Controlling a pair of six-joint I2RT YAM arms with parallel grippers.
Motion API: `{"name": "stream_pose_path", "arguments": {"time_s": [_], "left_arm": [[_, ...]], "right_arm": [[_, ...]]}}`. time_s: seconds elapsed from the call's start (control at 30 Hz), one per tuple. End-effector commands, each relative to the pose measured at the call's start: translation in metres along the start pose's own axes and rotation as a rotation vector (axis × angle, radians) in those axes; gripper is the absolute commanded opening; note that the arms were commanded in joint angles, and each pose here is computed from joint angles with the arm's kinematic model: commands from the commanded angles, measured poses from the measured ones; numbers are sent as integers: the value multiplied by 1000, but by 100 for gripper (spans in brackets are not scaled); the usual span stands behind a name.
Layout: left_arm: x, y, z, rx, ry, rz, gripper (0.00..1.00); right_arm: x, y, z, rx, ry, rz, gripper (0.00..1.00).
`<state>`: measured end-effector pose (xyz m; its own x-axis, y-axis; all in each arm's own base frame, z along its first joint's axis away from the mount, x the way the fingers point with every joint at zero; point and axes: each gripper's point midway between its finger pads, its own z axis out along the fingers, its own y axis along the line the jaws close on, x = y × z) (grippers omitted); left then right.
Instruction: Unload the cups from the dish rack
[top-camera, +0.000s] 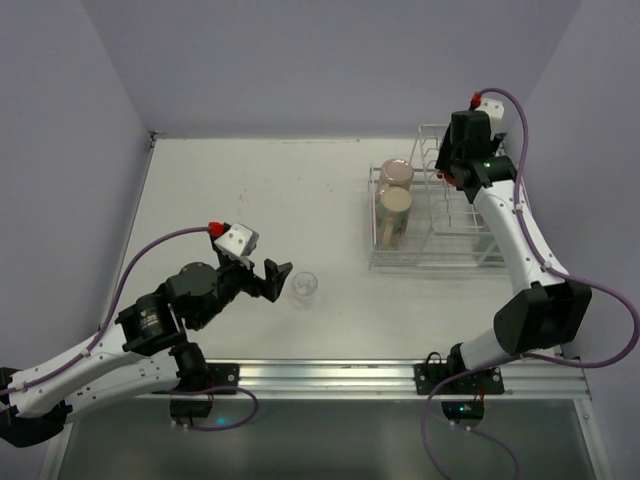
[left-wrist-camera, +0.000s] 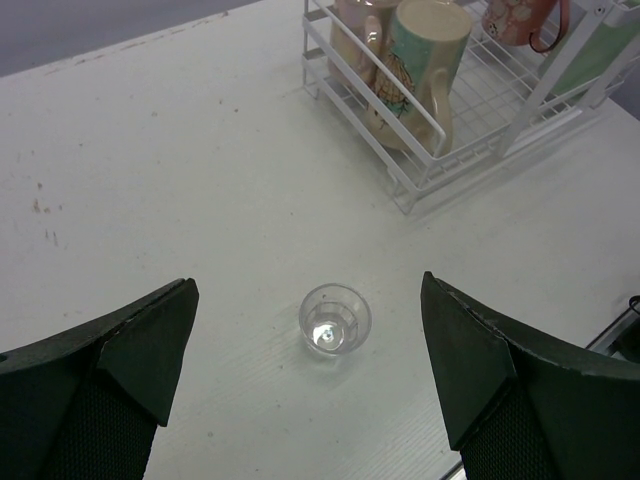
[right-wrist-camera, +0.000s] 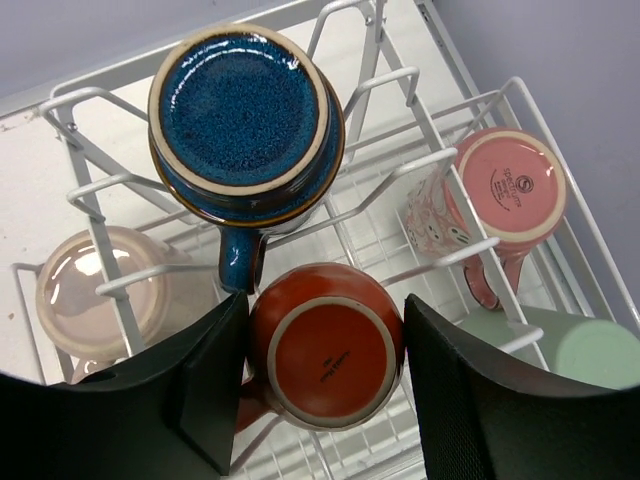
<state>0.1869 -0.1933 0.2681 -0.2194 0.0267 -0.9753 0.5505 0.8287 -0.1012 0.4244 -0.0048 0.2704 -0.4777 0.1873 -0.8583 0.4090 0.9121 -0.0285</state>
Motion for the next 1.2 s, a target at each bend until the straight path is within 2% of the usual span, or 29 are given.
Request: {"name": "stream_pose_path", "arguments": {"time_s": [0.0,0.27,0.37,0.4,0.47,0.5,0.53,0.6,0.63,0.77,0.87,1.0,1.17], "left_arm": [[-13,-3,3,7,-50,-18,100],[-28,-23,4,95,-74,-65,100],[-41,-40,4,171,-96,-102,100],[-45,-44,4,193,-105,-115,100],[-55,-64,4,283,-133,-163,100],[-60,-66,6,289,-149,-186,100],[-61,-75,6,333,-154,-202,100],[-76,-89,8,398,-206,-262,100],[-74,-97,9,437,-202,-270,99],[-78,-120,24,514,-194,-303,94],[-90,-132,23,570,-225,-341,91],[-101,-126,21,556,-279,-462,89],[-97,-123,31,518,-273,-569,83]], "right_arm": [[-44,-9,-33,-26,-149,59,16],[-54,-14,-72,-122,-214,115,14],[-54,-3,-104,-289,-252,179,14],[-59,-2,-130,-374,-292,231,14],[-44,32,-164,-665,-295,286,15],[-44,32,-164,-666,-295,286,15],[-35,46,-187,-817,-281,326,15],[-25,59,-208,-959,-257,377,15],[-18,68,-214,-1041,-229,443,15],[5,93,-260,-1330,-135,525,15],[21,107,-288,-1488,-80,538,15],[33,110,-312,-1613,-82,538,15],[54,112,-309,-1665,-45,561,15]]}}
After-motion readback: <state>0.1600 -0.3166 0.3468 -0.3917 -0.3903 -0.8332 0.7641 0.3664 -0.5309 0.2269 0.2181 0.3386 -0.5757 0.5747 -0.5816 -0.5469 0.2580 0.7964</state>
